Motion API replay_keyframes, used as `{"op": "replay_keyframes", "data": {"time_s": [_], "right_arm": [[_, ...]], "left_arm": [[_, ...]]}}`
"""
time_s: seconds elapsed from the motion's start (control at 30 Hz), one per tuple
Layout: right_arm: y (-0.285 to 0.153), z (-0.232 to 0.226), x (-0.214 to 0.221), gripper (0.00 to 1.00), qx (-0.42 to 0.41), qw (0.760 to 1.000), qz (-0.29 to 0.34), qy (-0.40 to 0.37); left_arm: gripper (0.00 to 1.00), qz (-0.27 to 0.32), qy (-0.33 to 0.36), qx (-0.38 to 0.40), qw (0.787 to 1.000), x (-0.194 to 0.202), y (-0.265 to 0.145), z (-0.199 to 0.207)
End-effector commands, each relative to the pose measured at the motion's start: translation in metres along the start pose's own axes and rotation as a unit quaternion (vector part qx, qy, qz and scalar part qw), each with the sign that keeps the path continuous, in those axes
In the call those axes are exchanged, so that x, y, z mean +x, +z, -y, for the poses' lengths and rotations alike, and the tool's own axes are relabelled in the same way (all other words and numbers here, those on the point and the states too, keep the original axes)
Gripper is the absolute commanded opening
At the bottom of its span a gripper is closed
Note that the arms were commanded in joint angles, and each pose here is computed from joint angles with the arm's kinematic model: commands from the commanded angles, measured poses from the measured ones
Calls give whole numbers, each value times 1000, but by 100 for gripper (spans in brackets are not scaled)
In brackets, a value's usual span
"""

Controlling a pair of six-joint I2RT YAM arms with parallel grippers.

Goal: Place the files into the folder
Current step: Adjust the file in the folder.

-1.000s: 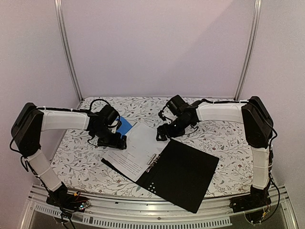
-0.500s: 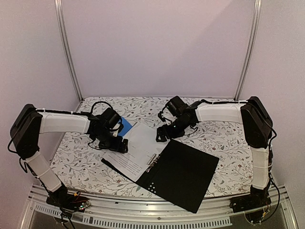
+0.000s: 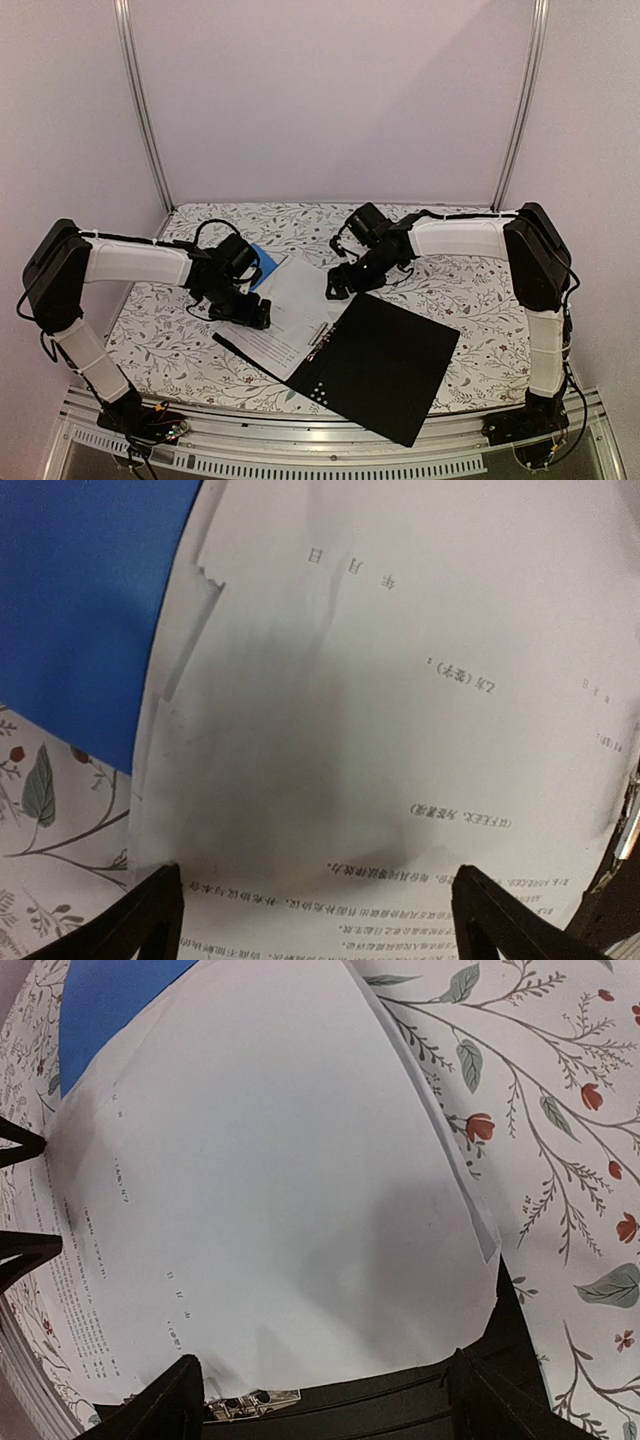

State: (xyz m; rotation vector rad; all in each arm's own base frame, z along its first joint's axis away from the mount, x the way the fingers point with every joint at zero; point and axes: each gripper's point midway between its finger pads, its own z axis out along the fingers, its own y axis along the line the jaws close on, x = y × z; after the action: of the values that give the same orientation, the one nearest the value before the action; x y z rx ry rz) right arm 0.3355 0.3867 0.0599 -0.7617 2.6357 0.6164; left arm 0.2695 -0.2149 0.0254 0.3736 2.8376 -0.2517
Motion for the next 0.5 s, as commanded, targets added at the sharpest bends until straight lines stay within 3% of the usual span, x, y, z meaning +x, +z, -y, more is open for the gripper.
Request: {"op": "replay_keyframes", "data": {"time_s": [0.0, 0.27, 0.47], "right_arm": [[10, 5, 11, 84, 12, 1000, -17, 2], [8, 5, 10, 84, 13, 1000, -15, 1], [1, 5, 4, 84, 21, 1000, -3, -3]], "left_arm": [[93, -2, 2, 3, 1000, 5, 3, 5], [92, 12, 6, 3, 1000, -2, -14, 6], [98, 59, 20, -22, 998, -31, -32, 4]]}}
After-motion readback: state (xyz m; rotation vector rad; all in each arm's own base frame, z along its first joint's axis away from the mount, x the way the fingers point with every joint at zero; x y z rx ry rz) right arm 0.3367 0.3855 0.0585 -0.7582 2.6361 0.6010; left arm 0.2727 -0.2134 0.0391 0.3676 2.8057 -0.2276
